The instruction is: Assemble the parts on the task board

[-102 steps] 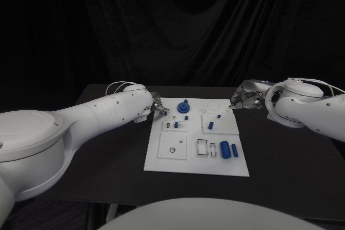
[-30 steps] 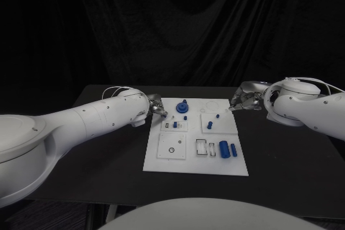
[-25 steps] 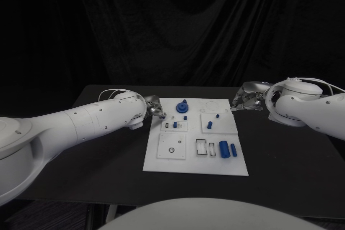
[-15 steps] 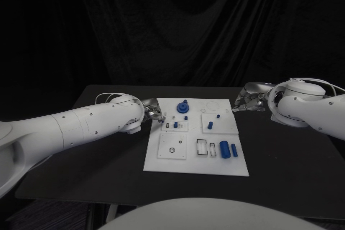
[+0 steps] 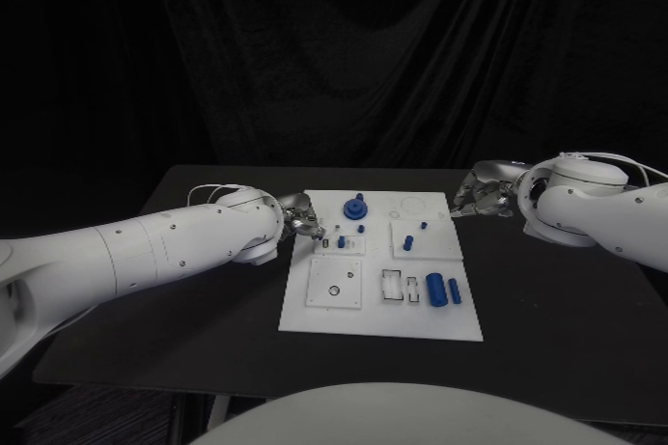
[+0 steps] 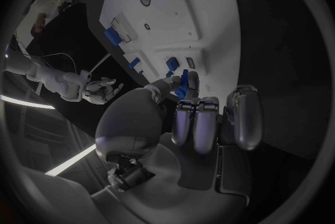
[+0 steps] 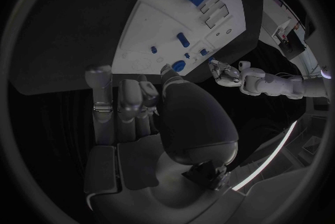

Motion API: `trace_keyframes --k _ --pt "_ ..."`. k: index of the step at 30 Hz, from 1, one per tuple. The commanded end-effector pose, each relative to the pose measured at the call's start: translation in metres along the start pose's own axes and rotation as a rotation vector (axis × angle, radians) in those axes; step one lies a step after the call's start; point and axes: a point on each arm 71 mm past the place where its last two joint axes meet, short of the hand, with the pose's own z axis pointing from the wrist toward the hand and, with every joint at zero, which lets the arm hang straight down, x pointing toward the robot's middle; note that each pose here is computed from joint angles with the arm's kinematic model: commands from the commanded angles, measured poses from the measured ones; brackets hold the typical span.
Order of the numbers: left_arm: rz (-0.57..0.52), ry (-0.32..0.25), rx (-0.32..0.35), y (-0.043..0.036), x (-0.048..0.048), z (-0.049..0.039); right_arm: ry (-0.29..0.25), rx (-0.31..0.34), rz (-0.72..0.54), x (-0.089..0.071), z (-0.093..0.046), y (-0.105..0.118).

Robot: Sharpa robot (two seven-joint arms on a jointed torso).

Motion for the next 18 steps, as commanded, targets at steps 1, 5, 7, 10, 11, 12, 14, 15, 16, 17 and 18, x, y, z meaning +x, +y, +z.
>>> trace_keyframes --k 1,5,7,10,11,12,14,15,16,17,18 --pt "-0.020 -0.054 0.009 -0.0019 -0.0026 -0.0005 0.010 0.017 -0.003 0.0018 -0.0004 -0.0014" --pt "-0.028 -0.075 0.016 -0.0024 -0.0023 -0.0001 0.011 0.017 -0.003 0.0019 -0.0004 -0.0015" --pt "-0.032 -0.088 0.020 -0.0025 -0.0021 0.0003 0.012 0.017 -0.004 0.0020 -0.0003 -0.0013" --pt "-0.040 -0.108 0.023 -0.0022 -0.0012 0.0010 0.013 0.016 -0.004 0.0023 -0.0003 -0.0011" --pt "-0.042 -0.115 0.025 -0.0020 -0.0007 0.0013 0.013 0.016 -0.004 0.0025 -0.0003 -0.0010" --pt "-0.046 -0.123 0.027 -0.0018 0.0001 0.0018 0.014 0.016 -0.004 0.0026 -0.0003 -0.0010" --pt "-0.050 -0.133 0.031 -0.0013 0.0017 0.0025 0.015 0.017 -0.004 0.0028 -0.0003 -0.0010" --pt "-0.054 -0.143 0.035 -0.0009 0.0035 0.0032 0.016 0.017 -0.005 0.0029 -0.0003 -0.0010" --pt "-0.057 -0.148 0.037 -0.0007 0.0049 0.0037 0.017 0.017 -0.005 0.0030 -0.0003 -0.0009" --pt "-0.059 -0.152 0.040 -0.0006 0.0063 0.0041 0.017 0.017 -0.005 0.0031 -0.0003 -0.0008" --pt "-0.061 -0.155 0.041 -0.0005 0.0073 0.0045 0.018 0.017 -0.005 0.0032 -0.0003 -0.0008"
